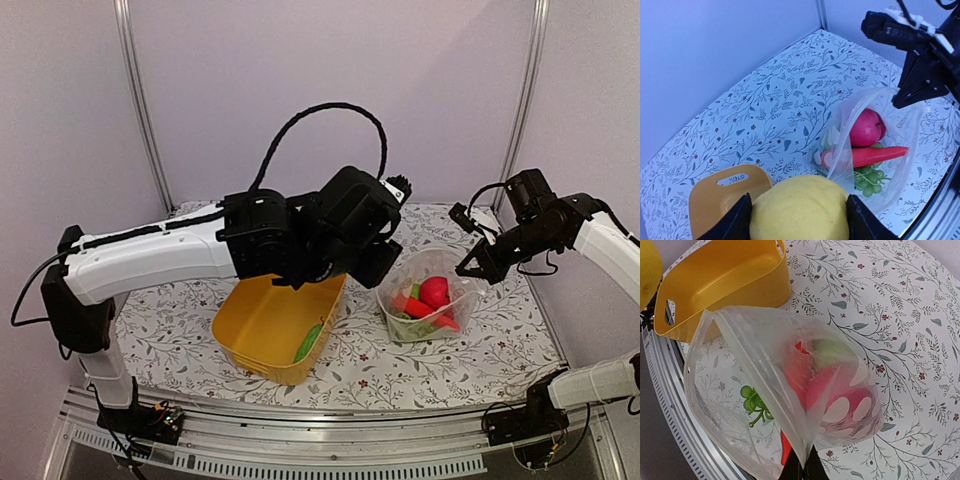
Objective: Place the food in the zip-top bag and seal the zipper
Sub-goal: Pick up the fake fruit from the bin, then place the fake fruit in the zipper food storage bag.
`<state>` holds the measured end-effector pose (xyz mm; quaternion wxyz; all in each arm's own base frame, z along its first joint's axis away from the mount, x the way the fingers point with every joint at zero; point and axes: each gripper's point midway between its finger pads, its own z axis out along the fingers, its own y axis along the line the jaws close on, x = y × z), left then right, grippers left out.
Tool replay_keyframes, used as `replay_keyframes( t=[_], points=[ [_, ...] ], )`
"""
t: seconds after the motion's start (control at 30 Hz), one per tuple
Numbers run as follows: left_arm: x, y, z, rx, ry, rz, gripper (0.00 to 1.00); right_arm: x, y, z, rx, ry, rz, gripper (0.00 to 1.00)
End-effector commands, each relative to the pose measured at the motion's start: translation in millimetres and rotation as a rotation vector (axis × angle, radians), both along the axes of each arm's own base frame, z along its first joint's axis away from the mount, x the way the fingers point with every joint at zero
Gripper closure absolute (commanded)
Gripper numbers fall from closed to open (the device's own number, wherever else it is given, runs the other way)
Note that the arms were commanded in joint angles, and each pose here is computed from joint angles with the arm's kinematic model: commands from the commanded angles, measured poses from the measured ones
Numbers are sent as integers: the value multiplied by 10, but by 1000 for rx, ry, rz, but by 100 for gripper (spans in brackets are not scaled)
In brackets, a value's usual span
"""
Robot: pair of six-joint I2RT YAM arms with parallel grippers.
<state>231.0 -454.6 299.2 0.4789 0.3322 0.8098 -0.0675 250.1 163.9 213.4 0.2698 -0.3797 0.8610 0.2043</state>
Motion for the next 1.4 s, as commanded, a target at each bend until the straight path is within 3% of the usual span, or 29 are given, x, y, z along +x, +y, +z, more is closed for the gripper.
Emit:
replay_keyframes(
  t=[0.0, 0.33, 0.87, 0.97, 1.13, 1.37],
  points=[
    [-234, -448, 292, -165, -55, -171, 50, -9, -25, -23, -6, 9, -13, 100],
    [-483, -988, 244, -333, -62, -372, 54, -33, -20, 66, -3, 13, -4, 100],
    [-124, -1295, -436, -195, -112, -314, 53, -54, 13, 164, 18, 15, 8, 100],
    [47, -1308, -492, -197, -118, -287, 46, -51, 22, 181, 24, 15, 10, 100],
    [238, -1315, -422, -179, -167, -240, 19, -39, 32, 164, 26, 26, 8, 100],
    [-253, -1243, 63, -190, -235, -359, 13, -41, 32, 177, 28, 24, 7, 100]
  ],
)
